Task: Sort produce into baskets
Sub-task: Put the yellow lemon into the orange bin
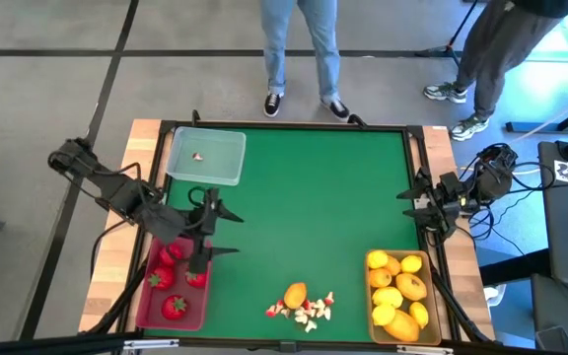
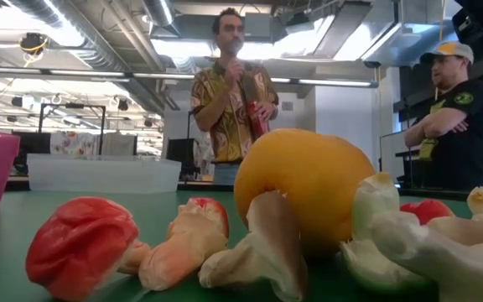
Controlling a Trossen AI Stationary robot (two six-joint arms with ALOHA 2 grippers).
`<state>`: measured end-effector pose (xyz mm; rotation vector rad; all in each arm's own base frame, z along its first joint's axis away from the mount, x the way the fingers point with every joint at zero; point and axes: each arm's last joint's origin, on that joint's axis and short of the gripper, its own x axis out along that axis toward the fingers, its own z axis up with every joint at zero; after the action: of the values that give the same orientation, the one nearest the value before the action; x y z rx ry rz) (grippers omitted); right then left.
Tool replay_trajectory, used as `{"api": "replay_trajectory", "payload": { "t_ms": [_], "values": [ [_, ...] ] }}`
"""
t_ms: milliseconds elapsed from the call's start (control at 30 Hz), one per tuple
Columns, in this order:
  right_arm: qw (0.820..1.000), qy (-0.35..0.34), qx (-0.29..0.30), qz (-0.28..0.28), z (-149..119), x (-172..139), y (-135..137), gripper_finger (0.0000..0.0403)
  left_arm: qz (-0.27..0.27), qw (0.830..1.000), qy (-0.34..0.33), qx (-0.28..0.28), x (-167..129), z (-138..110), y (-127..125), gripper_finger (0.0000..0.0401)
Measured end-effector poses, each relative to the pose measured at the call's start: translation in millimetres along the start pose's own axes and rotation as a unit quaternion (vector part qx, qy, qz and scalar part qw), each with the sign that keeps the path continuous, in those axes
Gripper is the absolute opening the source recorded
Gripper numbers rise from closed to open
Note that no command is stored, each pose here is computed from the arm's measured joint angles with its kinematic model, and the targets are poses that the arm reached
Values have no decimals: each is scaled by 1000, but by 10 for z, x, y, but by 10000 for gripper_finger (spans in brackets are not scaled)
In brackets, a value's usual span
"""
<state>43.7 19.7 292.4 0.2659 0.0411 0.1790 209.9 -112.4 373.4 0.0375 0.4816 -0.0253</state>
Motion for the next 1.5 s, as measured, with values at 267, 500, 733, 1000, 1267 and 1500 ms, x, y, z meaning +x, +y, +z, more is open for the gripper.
{"api": "replay_trajectory", "payload": {
  "t_ms": [267, 500, 733, 1000, 1267, 1500],
  "values": [
    [1000, -1, -1, -9, -2, 0, -6, 221, 9, 999, -5, -46, 161, -556, 83, 318],
    [1000, -6, -25, -8, 6, 3, -2, 221, -9, 995, -66, -79, 257, -807, 140, 318],
    [999, -1, -40, -9, -6, 3, -5, 221, 3, 994, -81, -78, 239, -895, 240, 318],
    [999, 0, -40, -26, -13, 2, -17, 221, 32, 988, -46, -146, 310, -1161, 377, 318],
    [999, 2, -30, -22, -17, 2, -16, 221, -4, 993, 26, -118, 796, -1298, 71, 318],
    [999, 2, -29, -23, -17, 2, -17, 221, -17, 994, 84, -65, 1467, -1252, -252, 318]
  ]
}}
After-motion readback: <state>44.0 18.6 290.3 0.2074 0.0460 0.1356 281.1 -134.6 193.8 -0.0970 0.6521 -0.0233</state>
